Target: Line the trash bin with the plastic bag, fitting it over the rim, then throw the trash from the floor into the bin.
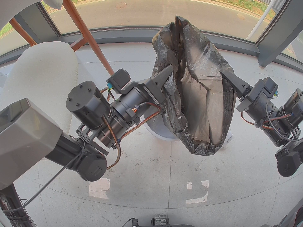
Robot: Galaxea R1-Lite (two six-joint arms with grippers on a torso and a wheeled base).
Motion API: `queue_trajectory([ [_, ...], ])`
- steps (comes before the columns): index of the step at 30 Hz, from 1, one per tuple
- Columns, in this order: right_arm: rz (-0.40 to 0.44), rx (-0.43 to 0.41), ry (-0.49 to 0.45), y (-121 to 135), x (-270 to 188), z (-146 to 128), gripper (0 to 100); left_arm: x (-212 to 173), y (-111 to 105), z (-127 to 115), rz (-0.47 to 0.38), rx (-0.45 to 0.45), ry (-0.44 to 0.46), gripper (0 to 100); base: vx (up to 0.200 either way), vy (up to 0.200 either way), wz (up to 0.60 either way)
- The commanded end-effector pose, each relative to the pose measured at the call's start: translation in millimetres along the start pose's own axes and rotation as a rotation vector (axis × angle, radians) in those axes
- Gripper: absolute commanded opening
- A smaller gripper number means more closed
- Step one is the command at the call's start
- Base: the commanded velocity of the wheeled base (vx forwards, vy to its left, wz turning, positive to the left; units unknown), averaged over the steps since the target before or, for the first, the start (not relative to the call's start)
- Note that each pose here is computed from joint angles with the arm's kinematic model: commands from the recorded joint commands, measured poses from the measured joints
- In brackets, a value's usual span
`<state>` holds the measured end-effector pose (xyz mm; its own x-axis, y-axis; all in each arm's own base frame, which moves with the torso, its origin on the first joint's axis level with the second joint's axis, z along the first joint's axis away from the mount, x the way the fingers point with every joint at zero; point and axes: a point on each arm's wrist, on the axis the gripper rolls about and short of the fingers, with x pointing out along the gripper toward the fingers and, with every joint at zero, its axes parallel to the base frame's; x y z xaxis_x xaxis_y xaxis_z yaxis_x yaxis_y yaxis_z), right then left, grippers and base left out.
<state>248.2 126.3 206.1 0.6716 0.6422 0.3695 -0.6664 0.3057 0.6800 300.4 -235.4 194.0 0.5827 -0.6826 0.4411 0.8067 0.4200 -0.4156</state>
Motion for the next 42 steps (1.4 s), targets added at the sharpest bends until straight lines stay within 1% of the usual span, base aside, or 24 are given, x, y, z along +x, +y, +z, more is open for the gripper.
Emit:
queue_trajectory([
  [1, -0.019, 0.002, 0.012, -7.3, 1.5, -3.9, 0, -3.2, 9.9, -16.3, 0.028, -0.010, 0.046, 0, 0.000, 0.000, 0.00],
  [6, -0.052, -0.002, 0.031, -18.8, 3.3, -9.9, 0, -5.2, 17.8, -27.2, 0.046, -0.016, 0.076, 0, 0.000, 0.000, 0.00],
  [11, -0.088, -0.024, 0.058, -33.5, 6.3, -18.8, 0, -5.9, 19.9, -28.4, 0.055, -0.019, 0.088, 0, 0.000, 0.000, 0.00],
  [14, -0.087, -0.023, 0.057, -33.1, 6.3, -18.5, 0, -6.1, 19.2, -28.5, 0.062, -0.023, 0.096, 0, 0.000, 0.000, 0.00],
  [15, -0.084, -0.023, 0.056, -31.7, 5.9, -18.2, 0, -8.6, 21.0, -32.0, 0.084, -0.029, 0.123, 0, 0.000, 0.000, 0.00],
  [16, -0.085, -0.023, 0.057, -31.8, 5.6, -18.4, 0, -9.3, 21.1, -32.3, 0.087, -0.031, 0.128, 0, 0.000, 0.000, 0.00],
  [17, -0.087, -0.023, 0.057, -31.7, 5.0, -18.5, 0, -14.4, 19.9, -33.4, 0.106, -0.037, 0.161, 0, 0.000, 0.000, 0.00],
  [20, -0.095, -0.019, 0.063, -31.3, 1.3, -19.6, 0, -20.9, 13.5, -29.1, 0.115, -0.043, 0.183, 0, 0.000, 0.000, 0.00],
  [26, -0.081, -0.017, 0.060, -20.6, -7.2, -15.8, 0, -30.2, 15.1, -33.8, 0.144, -0.049, 0.229, 0, 0.000, 0.000, 0.00],
  [29, -0.076, -0.016, 0.061, -18.7, -7.4, -16.2, 0, -35.1, 8.2, -26.0, 0.158, -0.040, 0.256, 0, 0.000, 0.000, 0.00],
  [31, -0.078, -0.016, 0.065, -18.9, -7.9, -17.1, 0, -39.3, 5.4, -25.2, 0.171, -0.042, 0.283, 0, 0.000, 0.000, 0.00],
  [32, -0.086, -0.013, 0.071, -20.8, -8.8, -18.7, 0, -43.3, 0.9, -27.6, 0.179, -0.046, 0.318, 0, 0.000, 0.000, 0.00],
  [33, -0.091, -0.011, 0.075, -21.9, -9.2, -19.7, 0, -44.5, -1.6, -28.2, 0.179, -0.045, 0.330, 0, 0.000, 0.000, 0.00],
  [37, -0.094, -0.010, 0.075, -23.0, -9.1, -19.9, 0, -47.3, -1.7, -29.9, 0.182, -0.023, 0.345, 0, 0.000, 0.000, 0.00],
  [42, -0.100, -0.013, 0.072, -24.1, -9.9, -18.8, 0, -61.8, 1.8, -37.9, 0.205, 0.078, 0.424, 0, 0.000, 0.000, 0.00],
])
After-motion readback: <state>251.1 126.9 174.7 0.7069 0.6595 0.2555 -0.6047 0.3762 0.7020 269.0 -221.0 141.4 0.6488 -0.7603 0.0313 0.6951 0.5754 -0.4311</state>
